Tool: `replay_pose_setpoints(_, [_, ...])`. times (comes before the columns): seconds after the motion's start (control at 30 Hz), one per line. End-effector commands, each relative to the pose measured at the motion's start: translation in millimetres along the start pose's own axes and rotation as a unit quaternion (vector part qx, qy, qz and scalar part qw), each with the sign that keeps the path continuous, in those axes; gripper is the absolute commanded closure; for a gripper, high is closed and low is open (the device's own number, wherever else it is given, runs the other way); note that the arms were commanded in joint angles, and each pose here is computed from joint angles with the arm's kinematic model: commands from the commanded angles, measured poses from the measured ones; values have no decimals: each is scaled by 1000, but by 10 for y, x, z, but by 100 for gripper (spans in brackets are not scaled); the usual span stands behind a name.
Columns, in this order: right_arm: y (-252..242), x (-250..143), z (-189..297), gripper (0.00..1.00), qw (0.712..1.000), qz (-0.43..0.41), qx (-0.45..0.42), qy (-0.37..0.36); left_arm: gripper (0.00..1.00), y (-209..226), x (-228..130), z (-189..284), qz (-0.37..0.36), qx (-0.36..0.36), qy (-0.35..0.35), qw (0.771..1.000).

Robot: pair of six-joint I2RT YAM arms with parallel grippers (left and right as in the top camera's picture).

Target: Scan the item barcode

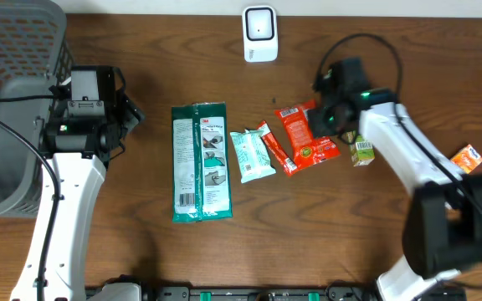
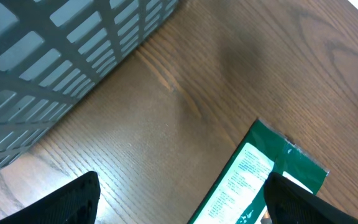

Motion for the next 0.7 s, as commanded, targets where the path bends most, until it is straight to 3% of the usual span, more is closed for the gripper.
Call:
replay_pose_setpoints(0.0, [-144, 149, 441, 35, 997, -74, 6, -38, 15, 14, 79, 87, 11, 0, -17, 1000])
replay_pose_setpoints(0.2, [-256, -136, 112, 33, 995, -98, 17, 29, 15, 14, 79, 87, 11, 0, -17, 1000])
replay_pose_setpoints(0.57, [-314, -299, -430, 47, 995, -83, 11, 58, 15, 14, 79, 87, 11, 0, -17, 1000])
replay_pose_setpoints(0.67, [-324, -313, -523, 46, 994, -84, 11, 64, 15, 14, 79, 87, 11, 0, -17, 1000])
Point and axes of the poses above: each gripper's point midway between its finger pads, its own z axis back along the fingers, its own y axis along the line the jaws close on, x = y × z, the point moved 4 cm from there along z, back along the fingers, and after that the axes turned 15 degrees about -z, right-handed, at the moved point
